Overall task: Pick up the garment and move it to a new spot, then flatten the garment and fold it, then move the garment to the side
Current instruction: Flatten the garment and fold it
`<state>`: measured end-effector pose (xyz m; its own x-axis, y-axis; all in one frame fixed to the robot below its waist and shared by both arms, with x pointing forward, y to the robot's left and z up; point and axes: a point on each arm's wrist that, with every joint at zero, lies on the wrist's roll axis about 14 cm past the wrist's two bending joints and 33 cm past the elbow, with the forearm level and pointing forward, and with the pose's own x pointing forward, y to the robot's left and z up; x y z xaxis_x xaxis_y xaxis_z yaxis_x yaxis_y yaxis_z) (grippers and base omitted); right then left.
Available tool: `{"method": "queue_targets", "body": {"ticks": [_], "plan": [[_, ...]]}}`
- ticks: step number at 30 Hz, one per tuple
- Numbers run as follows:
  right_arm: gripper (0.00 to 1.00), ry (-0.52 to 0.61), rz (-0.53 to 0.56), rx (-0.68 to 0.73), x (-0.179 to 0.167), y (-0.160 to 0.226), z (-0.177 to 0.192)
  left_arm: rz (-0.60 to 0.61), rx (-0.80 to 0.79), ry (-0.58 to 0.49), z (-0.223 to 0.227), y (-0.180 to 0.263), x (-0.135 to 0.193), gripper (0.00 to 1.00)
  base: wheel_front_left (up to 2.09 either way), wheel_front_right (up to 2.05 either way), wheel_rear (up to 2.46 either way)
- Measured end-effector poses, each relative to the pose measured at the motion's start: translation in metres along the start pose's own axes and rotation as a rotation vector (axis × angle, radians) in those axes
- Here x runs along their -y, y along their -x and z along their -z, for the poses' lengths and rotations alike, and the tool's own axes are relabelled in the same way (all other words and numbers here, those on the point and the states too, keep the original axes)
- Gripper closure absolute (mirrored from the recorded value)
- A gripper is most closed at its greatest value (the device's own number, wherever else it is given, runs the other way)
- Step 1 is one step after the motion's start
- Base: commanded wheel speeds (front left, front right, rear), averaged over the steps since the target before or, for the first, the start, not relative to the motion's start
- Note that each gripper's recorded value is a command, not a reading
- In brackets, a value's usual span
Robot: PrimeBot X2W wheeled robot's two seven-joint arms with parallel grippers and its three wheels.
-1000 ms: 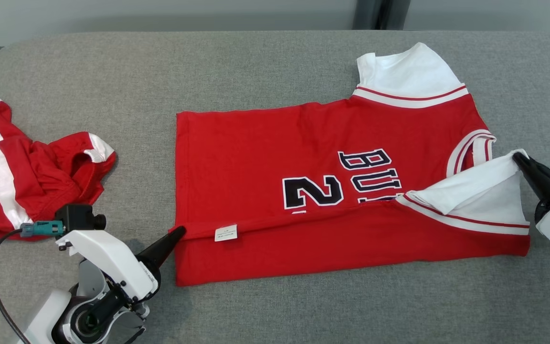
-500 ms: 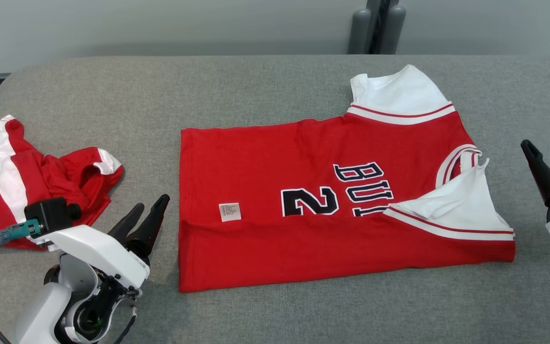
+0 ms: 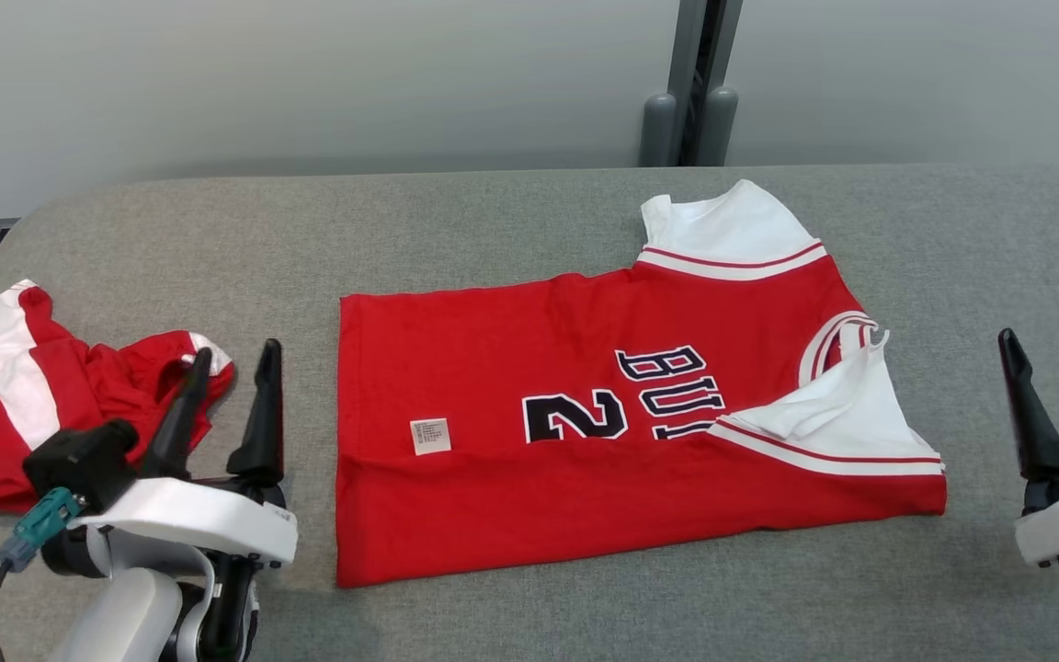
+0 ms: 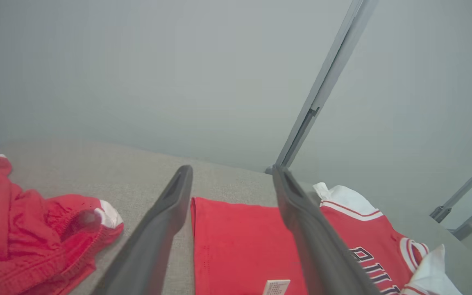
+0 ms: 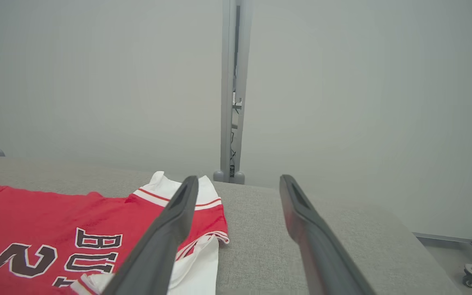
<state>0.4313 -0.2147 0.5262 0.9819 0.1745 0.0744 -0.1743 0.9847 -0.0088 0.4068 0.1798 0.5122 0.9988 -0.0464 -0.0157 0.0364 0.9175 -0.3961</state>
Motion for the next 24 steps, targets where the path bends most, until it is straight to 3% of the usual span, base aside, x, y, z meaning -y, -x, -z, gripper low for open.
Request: {"method": "queue_targets", "body": {"ticks": [7, 15, 24], "plan": [[0.0, -0.025, 0.08, -0.025, -0.003, 0.019, 0.022, -0.076, 0.109, -0.151, -0.009, 0.01, -0.005, 0.0, 0.0, 0.0, 0.0], [0.0, -0.051, 0.121, -0.134, -0.007, 0.032, 0.061, -0.08, -0.066, -0.316, 0.058, 0.035, -0.011, 0.0, 0.0, 0.0, 0.0], [0.0, -0.093, 0.156, -0.255, -0.005, 0.035, 0.1, -0.117, -0.254, -0.333, 0.114, 0.057, -0.029, 0.0, 0.0, 0.0, 0.0]]}}
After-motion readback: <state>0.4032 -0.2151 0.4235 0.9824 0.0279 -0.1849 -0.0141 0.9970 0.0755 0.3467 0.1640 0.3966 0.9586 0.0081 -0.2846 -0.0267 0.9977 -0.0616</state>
